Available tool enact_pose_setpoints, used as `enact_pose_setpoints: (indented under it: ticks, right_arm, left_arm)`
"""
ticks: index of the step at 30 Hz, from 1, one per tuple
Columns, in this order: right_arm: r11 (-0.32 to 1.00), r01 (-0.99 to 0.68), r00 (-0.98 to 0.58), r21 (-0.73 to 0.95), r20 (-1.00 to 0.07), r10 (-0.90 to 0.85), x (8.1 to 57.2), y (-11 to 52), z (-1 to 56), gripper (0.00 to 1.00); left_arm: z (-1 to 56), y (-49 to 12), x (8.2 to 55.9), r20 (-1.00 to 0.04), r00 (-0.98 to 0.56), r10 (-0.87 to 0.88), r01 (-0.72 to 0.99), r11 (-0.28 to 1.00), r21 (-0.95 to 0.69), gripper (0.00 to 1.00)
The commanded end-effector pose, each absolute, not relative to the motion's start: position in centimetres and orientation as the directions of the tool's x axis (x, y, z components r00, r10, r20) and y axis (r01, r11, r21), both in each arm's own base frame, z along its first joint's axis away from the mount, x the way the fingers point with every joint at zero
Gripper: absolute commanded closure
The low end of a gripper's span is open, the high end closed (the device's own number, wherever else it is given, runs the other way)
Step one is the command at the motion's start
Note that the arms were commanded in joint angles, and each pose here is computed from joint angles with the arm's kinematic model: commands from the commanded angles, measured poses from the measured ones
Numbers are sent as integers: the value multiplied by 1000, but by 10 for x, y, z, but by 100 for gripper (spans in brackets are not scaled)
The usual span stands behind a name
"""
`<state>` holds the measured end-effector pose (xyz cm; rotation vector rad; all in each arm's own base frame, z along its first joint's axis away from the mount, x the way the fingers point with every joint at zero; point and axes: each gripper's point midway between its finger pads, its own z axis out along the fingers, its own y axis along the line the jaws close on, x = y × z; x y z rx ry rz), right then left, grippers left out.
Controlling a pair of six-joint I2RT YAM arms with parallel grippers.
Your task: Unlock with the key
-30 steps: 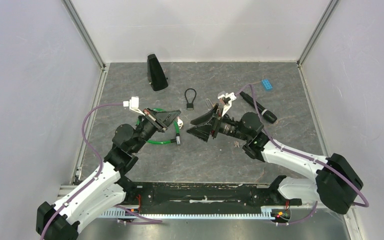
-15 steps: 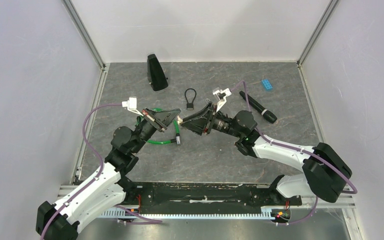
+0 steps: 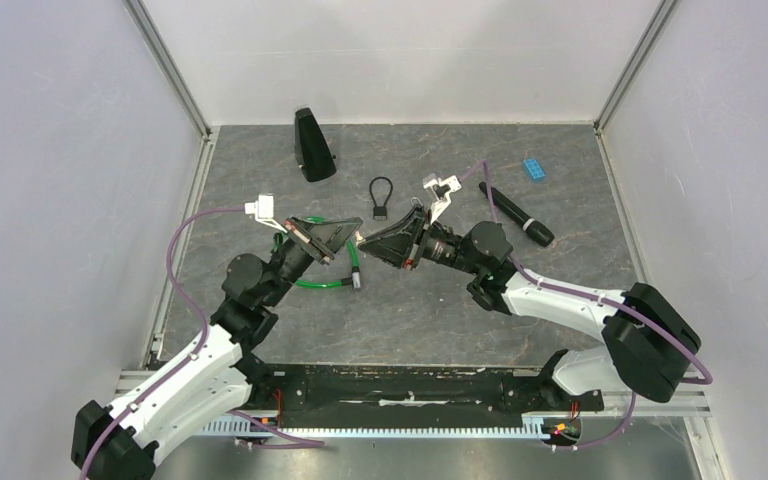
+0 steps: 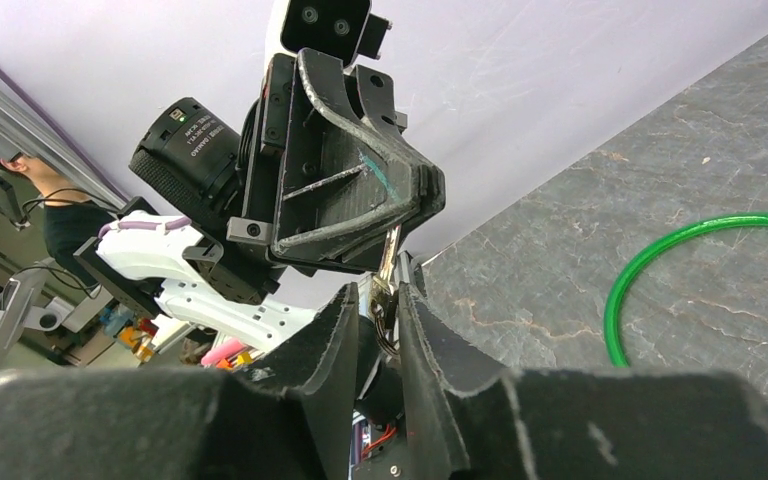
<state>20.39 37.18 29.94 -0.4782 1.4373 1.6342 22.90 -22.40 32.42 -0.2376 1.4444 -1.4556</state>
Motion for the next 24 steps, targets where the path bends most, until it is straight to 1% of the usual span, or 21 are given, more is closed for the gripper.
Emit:
enact_pose_setpoints:
  ticks: [1, 5, 11, 14, 17, 19, 21, 23, 24]
  right_arm:
    - [13, -838, -496, 546, -771, 398, 201, 375, 326, 78]
    - [9, -837, -498, 548, -767, 403, 200, 375, 328, 83]
    - [25, -835, -494, 549, -771, 402, 200, 372, 326, 100]
    - [36, -839, -488, 543, -779, 395, 200, 371, 326, 100]
    - [65, -847, -469, 527, -800, 374, 201, 371, 324, 100]
    - [78, -855, -457, 513, -815, 357, 202, 372, 323, 100]
    - [66, -869, -445, 490, -834, 327, 198, 374, 325, 87]
    - [60, -876, -440, 479, -842, 312, 196, 375, 327, 62]
    - [62, -881, -430, 469, -848, 311, 195, 374, 331, 56]
  left_arm:
    - [335, -225, 223, -494, -447, -745, 541, 215, -813, 98]
    - [335, -226, 222, -501, -444, -743, 548, 218, -808, 98]
    - [332, -225, 222, -509, -433, -744, 550, 229, -803, 98]
    - [331, -224, 221, -516, -430, -741, 552, 237, -799, 98]
    - [329, -224, 220, -531, -428, -731, 558, 248, -792, 94]
    - [327, -224, 220, -539, -426, -727, 556, 259, -789, 95]
    - [328, -224, 220, -544, -419, -727, 563, 262, -784, 98]
    - [331, -223, 218, -543, -406, -735, 581, 251, -774, 98]
    - [331, -222, 218, -533, -405, -743, 585, 237, -776, 98]
